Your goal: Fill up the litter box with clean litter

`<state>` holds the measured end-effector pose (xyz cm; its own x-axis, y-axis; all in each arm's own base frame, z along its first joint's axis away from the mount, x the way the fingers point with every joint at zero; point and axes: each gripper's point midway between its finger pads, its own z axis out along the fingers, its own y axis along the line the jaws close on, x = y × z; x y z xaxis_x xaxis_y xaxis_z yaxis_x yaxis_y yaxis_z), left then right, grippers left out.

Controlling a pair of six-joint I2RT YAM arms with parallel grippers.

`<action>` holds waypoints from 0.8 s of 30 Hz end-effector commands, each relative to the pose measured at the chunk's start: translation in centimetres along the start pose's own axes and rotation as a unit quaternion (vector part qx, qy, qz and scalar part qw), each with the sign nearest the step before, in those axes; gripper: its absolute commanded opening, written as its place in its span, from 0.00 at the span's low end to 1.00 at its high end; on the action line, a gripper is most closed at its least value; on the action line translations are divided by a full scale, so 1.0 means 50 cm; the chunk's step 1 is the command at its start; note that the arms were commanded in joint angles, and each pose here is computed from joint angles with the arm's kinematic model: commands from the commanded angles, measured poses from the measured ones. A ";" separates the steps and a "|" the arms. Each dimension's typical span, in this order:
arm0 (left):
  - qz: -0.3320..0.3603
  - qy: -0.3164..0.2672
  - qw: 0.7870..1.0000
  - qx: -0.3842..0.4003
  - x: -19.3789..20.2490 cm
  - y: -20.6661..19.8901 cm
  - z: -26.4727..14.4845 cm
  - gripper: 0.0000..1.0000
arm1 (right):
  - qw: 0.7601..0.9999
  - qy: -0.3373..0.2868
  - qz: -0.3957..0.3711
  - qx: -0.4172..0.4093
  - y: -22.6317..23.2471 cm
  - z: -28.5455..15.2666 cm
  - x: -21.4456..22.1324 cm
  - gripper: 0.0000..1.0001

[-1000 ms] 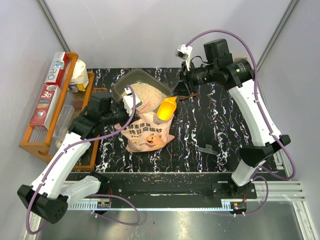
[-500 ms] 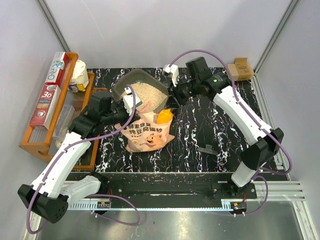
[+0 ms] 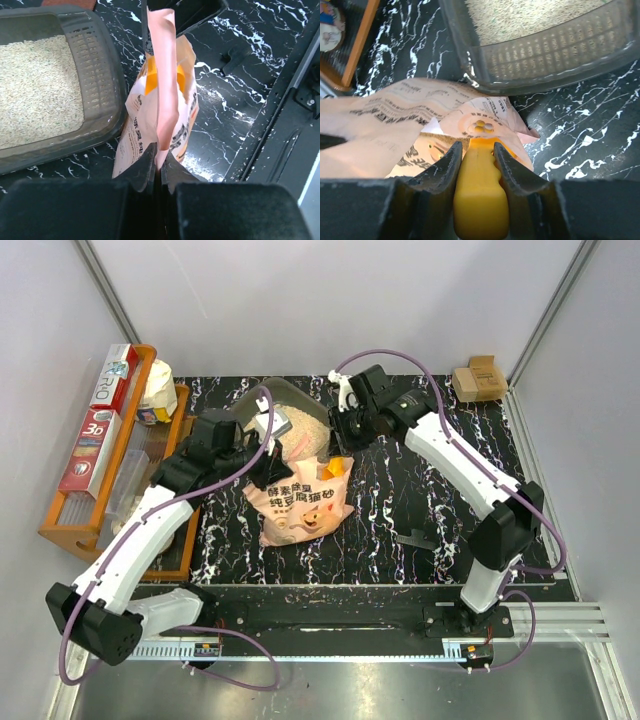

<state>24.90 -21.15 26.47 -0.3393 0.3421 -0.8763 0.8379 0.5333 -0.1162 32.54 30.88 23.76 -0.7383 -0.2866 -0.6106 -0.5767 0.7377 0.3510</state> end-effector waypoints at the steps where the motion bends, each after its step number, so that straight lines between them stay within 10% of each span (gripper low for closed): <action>1: 0.048 -0.142 0.988 0.041 -0.193 -0.047 -0.032 0.00 | 0.996 -0.058 0.009 0.067 -0.038 -0.023 -0.033 0.00; 24: 0.038 -0.091 0.994 0.037 -0.157 -0.008 0.041 0.00 | 0.991 0.009 0.089 -0.098 -0.003 0.163 0.163 0.00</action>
<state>26.65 -23.81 25.97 -0.3827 0.3304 -0.8627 0.8420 0.5090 -0.1786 32.88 32.42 16.32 -0.7265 -0.1478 -0.6710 -0.5567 0.6991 0.4488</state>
